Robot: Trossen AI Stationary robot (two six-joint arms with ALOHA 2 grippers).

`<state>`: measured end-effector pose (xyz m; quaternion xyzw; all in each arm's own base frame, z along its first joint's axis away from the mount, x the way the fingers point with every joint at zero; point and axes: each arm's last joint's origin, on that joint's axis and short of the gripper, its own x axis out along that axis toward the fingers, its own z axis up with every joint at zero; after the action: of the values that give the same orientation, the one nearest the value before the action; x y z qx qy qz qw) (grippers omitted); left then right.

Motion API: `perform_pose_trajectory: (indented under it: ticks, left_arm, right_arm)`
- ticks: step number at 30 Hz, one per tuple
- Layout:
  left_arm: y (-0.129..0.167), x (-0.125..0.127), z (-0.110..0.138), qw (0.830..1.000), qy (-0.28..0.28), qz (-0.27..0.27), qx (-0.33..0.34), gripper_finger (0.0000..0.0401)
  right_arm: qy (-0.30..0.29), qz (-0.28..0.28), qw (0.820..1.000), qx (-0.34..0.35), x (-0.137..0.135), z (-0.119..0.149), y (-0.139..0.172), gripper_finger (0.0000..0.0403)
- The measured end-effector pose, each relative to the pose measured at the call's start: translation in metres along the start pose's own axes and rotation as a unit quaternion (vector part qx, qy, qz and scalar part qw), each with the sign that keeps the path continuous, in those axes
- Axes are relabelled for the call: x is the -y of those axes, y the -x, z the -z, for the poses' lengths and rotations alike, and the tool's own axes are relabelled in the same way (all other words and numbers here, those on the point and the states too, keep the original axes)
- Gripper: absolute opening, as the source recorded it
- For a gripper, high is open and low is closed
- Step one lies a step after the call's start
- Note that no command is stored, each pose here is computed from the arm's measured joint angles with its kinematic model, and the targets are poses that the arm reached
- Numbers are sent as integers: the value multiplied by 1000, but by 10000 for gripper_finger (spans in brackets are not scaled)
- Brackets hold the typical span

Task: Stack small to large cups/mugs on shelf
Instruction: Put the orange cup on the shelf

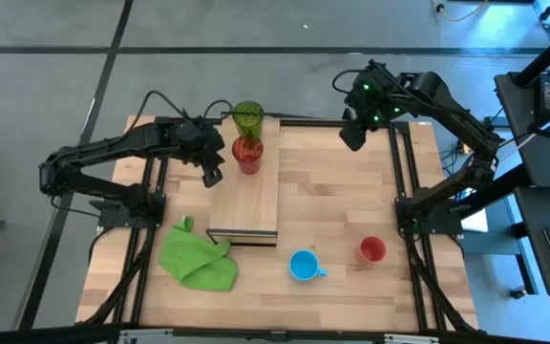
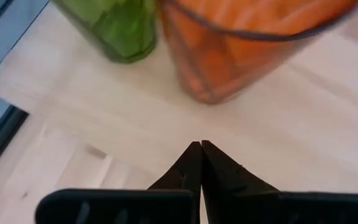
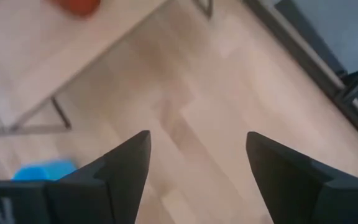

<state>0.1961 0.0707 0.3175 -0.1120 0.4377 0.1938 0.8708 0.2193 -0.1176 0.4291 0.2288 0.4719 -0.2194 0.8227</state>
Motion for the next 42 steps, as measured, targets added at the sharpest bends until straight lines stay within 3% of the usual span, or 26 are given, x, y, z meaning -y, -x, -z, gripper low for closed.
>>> perform_pose_trajectory:
  ticks: [6, 9, 13, 17, 24, 26, 29, 35, 38, 40, 42]
  left_arm:
    - [28, 8, 3, 997, 14, 33, 72, 0]
    - [42, 10, 7, 993, 20, 43, 104, 0]
    - [56, 11, 11, 989, 27, 55, 133, 0]
    - [63, 11, 12, 986, 26, 62, 154, 0]
    - [66, 10, 14, 985, 26, 63, 159, 0]
    - [66, 10, 14, 985, 26, 62, 158, 0]
    - [66, 10, 14, 985, 16, 61, 158, 0]
    - [66, 10, 14, 986, -12, 56, 160, 0]
    - [66, 10, 14, 985, -17, 55, 160, 0]
    - [66, 10, 14, 985, -24, 54, 160, 0]
    - [66, 10, 14, 985, -30, 53, 161, 0]
  right_arm:
    - [24, -6, 998, -61, -14, 16, 1, 265]
    - [-17, -27, 998, -51, -21, 15, 2, 265]
    - [-89, -106, 990, -28, -32, 8, 4, 265]
    - [-78, -173, 982, -21, -39, 4, 5, 265]
    - [-80, -194, 978, 3, -44, -1, 6, 265]
    - [-119, -208, 971, 24, -46, -8, 7, 265]
    - [-99, -264, 957, 61, -58, -16, 11, 265]
    - [-27, -392, 917, 64, -92, -17, 19, 265]
    - [6, -440, 891, 111, -116, -18, 30, 265]
    - [37, -480, 857, 184, -131, -22, 45, 265]
    - [73, -517, 802, 288, -143, -28, 69, 265]
